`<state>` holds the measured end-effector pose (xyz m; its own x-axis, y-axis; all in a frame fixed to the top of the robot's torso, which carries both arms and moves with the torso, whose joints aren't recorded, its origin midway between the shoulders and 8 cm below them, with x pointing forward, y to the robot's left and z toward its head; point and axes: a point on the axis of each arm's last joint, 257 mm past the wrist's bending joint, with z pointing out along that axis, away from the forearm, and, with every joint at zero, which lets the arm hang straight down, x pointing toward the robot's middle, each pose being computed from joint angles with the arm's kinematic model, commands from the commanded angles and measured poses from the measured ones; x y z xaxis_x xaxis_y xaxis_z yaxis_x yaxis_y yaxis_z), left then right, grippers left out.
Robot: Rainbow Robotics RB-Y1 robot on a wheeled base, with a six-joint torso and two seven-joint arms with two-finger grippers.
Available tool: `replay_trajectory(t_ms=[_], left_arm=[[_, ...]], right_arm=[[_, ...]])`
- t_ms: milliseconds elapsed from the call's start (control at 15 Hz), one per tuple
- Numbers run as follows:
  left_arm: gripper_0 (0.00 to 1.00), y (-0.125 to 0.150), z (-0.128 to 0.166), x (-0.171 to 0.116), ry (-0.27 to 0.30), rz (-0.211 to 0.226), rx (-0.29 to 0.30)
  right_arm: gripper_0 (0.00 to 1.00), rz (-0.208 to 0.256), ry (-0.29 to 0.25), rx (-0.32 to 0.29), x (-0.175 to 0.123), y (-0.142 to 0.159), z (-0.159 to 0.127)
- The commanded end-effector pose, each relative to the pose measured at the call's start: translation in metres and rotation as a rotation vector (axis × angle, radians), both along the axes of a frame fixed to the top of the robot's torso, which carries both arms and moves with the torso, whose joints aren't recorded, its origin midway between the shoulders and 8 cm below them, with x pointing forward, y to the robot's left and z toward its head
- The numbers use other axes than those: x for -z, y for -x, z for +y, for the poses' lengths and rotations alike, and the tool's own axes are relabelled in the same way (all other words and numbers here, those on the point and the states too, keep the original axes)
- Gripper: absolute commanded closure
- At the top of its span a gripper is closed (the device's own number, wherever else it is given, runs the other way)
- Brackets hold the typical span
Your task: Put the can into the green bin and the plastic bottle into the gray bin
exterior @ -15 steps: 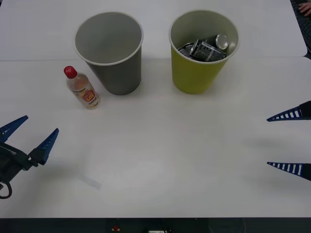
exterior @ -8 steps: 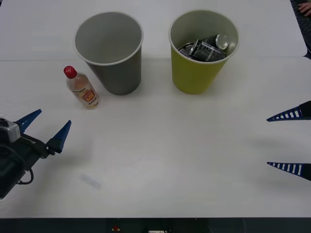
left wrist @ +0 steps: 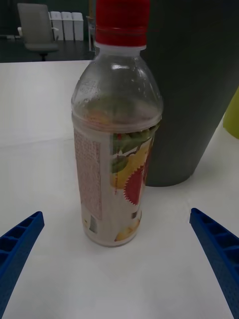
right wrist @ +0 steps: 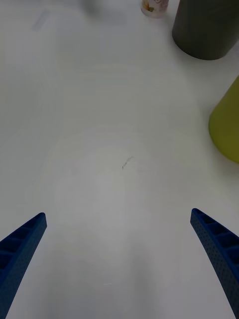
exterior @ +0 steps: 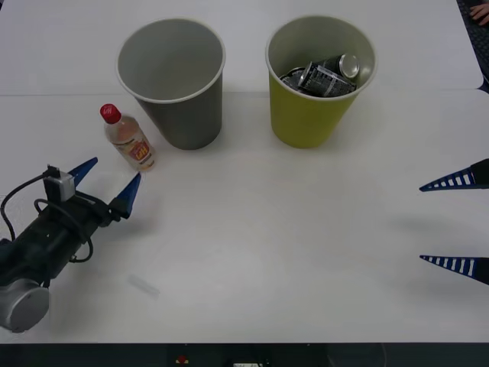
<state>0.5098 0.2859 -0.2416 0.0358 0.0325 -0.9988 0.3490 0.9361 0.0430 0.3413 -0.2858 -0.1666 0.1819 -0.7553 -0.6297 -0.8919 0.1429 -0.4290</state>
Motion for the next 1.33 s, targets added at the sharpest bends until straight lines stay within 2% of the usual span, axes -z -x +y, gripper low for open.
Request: replay_trajectory(t_ms=[67,400,1067,1133,1200,1267,1333], left_arm=[[0.0,-0.019,-0.015,-0.002,0.019,-0.01,0.001],[0.0,-0.054,-0.025,-0.002,0.008,-0.017,-0.023],[0.0,-0.078,-0.043,-0.011,0.05,0.009,-0.029],[0.42,-0.078,-0.044,-0.01,0.05,0.009,-0.03],[0.9,-0.078,-0.043,-0.011,0.047,0.008,-0.031],[1.0,-0.079,-0.043,-0.011,0.046,0.006,-0.031],[1.0,-0.079,-0.043,-0.011,0.046,0.006,-0.031]], right_arm=[[0.0,0.0,0.0,0.0,0.0,0.0,0.0],[0.0,0.0,0.0,0.0,0.0,0.0,0.0],[0.0,0.0,0.0,0.0,0.0,0.0,0.0],[0.0,0.0,0.0,0.0,0.0,0.0,0.0],[0.0,0.0,0.0,0.0,0.0,0.0,0.0],[0.0,0.0,0.0,0.0,0.0,0.0,0.0],[0.0,0.0,0.0,0.0,0.0,0.0,0.0]])
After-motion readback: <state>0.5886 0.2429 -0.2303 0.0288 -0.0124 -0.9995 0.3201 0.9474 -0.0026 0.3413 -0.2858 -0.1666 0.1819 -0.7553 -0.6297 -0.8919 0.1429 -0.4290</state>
